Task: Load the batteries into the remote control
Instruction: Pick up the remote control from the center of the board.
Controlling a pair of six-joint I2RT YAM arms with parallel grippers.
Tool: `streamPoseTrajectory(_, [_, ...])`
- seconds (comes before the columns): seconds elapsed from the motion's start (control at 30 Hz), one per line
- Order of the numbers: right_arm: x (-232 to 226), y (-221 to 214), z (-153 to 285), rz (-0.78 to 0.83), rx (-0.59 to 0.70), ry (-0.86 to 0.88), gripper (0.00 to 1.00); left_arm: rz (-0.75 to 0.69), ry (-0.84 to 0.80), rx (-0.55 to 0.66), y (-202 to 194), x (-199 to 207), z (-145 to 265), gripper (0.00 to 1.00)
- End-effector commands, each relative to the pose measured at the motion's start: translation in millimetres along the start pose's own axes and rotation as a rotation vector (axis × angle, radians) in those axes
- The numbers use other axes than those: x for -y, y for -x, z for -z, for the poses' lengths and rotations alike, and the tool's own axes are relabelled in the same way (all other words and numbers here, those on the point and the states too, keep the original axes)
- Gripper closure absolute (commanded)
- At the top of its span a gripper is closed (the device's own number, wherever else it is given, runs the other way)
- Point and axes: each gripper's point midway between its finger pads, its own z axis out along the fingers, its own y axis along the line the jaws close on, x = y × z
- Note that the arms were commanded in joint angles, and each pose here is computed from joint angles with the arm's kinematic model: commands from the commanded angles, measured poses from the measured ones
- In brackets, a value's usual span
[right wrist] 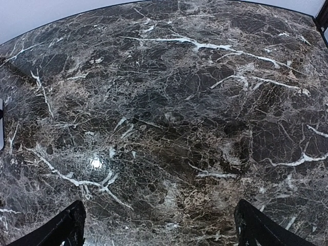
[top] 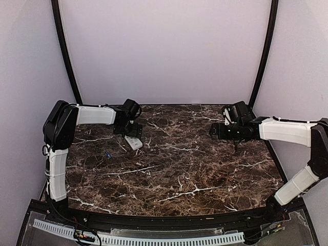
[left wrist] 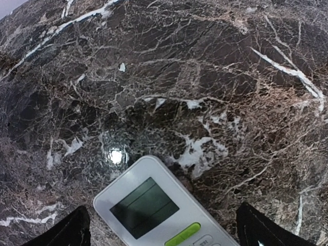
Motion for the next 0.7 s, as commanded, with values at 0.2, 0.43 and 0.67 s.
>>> streamPoseTrajectory(0.2, [-7,16,7,0.012,0.031,-0.009,0.02,0.09,-0.01,-0.197,-55,-3,-20,0.01])
streamPoseTrajectory(0.43, [-9,18,12,0.014,0.031,-0.007,0.02,0.186,-0.102,-0.277,-74,4,-18,0.15])
streamPoseTrajectory(0.67, [-11,26,21,0.013,0.052,0.004,0.02,0.192,-0.122,-0.288,-85,5,-18,0.47])
